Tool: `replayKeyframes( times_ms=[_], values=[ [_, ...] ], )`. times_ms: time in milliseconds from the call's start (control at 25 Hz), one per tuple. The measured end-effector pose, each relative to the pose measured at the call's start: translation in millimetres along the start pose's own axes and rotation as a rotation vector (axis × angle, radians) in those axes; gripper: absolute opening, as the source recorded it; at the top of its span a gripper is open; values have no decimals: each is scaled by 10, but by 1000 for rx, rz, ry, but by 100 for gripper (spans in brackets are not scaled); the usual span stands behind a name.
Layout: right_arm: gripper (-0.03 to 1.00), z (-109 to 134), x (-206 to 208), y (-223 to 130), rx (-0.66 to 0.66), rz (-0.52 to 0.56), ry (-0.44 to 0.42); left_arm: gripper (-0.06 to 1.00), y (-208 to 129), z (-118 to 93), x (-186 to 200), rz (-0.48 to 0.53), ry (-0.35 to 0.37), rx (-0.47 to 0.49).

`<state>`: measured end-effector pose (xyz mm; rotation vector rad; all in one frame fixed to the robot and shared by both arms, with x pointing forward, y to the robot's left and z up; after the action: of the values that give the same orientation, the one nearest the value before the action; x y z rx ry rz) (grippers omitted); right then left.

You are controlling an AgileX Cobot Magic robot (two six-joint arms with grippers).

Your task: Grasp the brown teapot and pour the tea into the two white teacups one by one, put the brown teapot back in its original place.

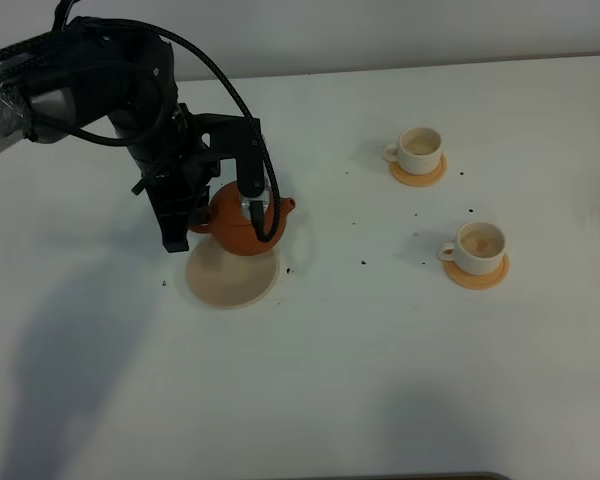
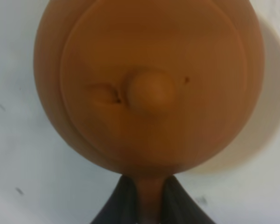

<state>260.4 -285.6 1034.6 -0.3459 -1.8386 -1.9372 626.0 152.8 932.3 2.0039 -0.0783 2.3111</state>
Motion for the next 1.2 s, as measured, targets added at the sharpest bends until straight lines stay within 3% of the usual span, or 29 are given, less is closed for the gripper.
replayKeyframes(
  times_ms=[240,920,1200],
  values=[
    [24,0,0,0,0,0,0,11,170,57,9,-105,59,-23],
    [24,0,0,0,0,0,0,11,765,125,57,-198,267,-130],
    [24,0,0,0,0,0,0,11,1019,184,-106,-234,367,-190]
  ],
)
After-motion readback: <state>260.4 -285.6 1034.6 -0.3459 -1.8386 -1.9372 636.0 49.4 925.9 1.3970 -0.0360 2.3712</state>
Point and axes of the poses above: a point on each arm's last joint axis where the gripper is mounted, x pointing back along that axis away from the gripper, z along the wrist's bending axis when the last joint is at zero, y = z × x, the point moved 3 cm from there along -x, pointing out along that axis toward the gripper, and after that the axes turned 6 degrees about -x, right-handed, at the moved point
